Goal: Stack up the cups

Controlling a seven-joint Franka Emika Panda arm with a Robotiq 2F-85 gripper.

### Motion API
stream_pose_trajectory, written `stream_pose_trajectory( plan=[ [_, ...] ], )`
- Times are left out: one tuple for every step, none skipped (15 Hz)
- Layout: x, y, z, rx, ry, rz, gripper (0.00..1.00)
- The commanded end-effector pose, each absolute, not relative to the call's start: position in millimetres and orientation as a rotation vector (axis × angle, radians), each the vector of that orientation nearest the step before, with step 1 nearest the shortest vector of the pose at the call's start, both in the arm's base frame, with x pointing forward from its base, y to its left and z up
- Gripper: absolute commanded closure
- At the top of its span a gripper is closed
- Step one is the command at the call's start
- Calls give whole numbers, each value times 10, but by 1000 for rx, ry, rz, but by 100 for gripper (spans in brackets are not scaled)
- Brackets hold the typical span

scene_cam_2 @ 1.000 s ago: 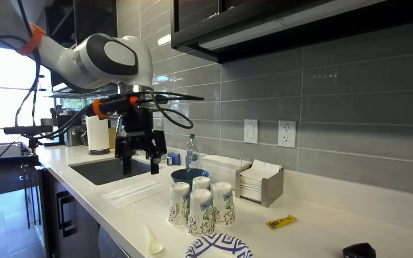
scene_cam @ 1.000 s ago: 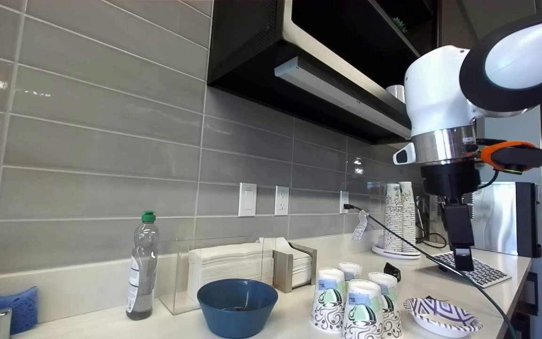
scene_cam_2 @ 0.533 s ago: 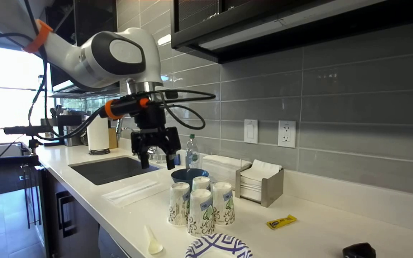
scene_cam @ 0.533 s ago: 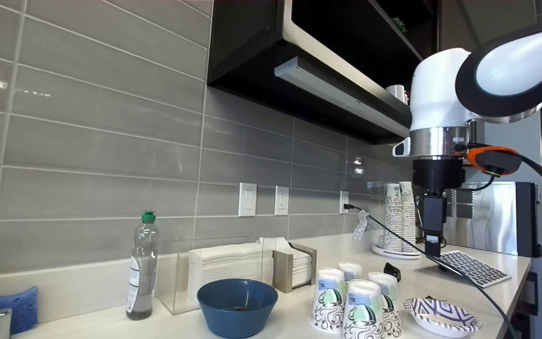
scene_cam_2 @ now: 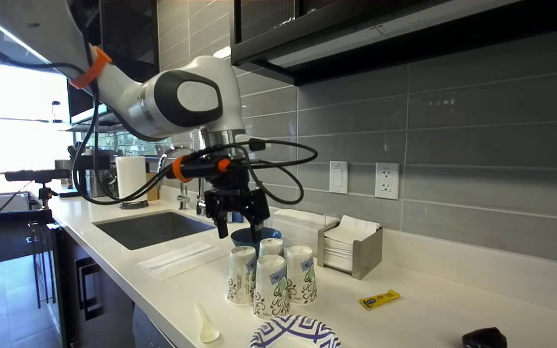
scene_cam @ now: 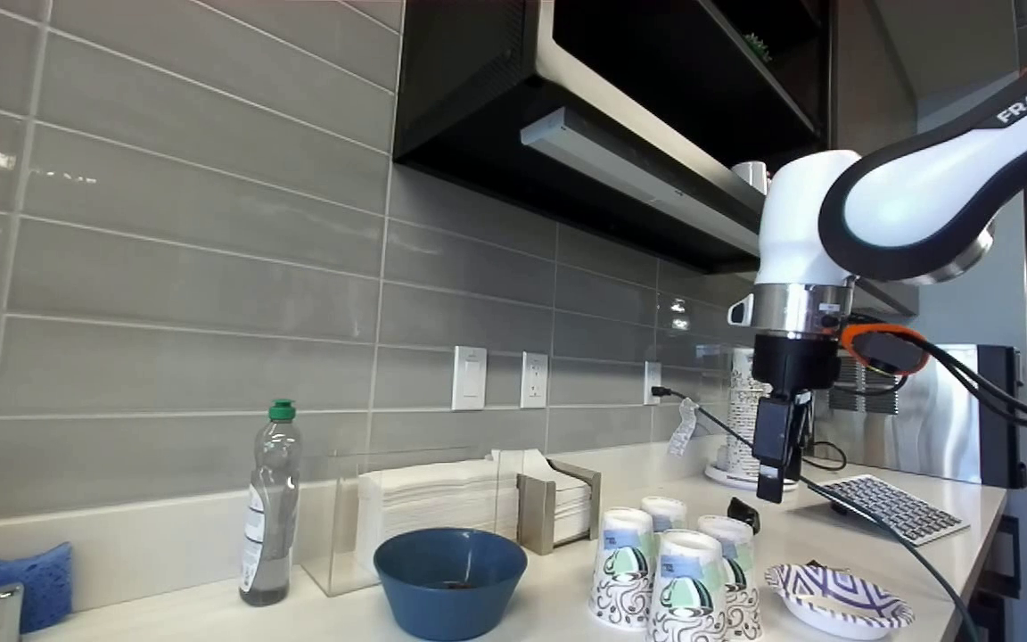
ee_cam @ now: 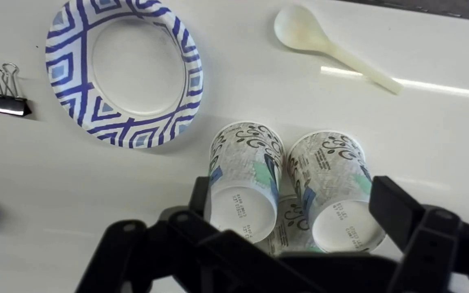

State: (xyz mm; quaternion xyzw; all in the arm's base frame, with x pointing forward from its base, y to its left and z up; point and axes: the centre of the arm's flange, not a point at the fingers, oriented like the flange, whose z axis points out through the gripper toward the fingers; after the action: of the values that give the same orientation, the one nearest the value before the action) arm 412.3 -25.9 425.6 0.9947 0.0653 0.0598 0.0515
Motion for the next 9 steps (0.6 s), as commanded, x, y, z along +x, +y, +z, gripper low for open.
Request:
stream_pose_trajectory(
  plan=[
    [4450, -235, 4070, 3051, 196, 166, 0],
    [4501, -249, 4017, 3039, 194, 165, 0],
    [4548, -270, 3974, 3024, 190, 156, 0],
    [4589, -285, 3939, 3022, 188, 161, 0],
    [4630, -296, 3911, 3026, 185, 163, 0],
    [4668, -309, 3888, 3022, 182, 159, 0],
    [4703, -313, 3860, 3018, 179, 156, 0],
    [4735, -325, 3840, 3013, 176, 154, 0],
    [4758, -337, 3813, 3008, 171, 153, 0]
  ],
)
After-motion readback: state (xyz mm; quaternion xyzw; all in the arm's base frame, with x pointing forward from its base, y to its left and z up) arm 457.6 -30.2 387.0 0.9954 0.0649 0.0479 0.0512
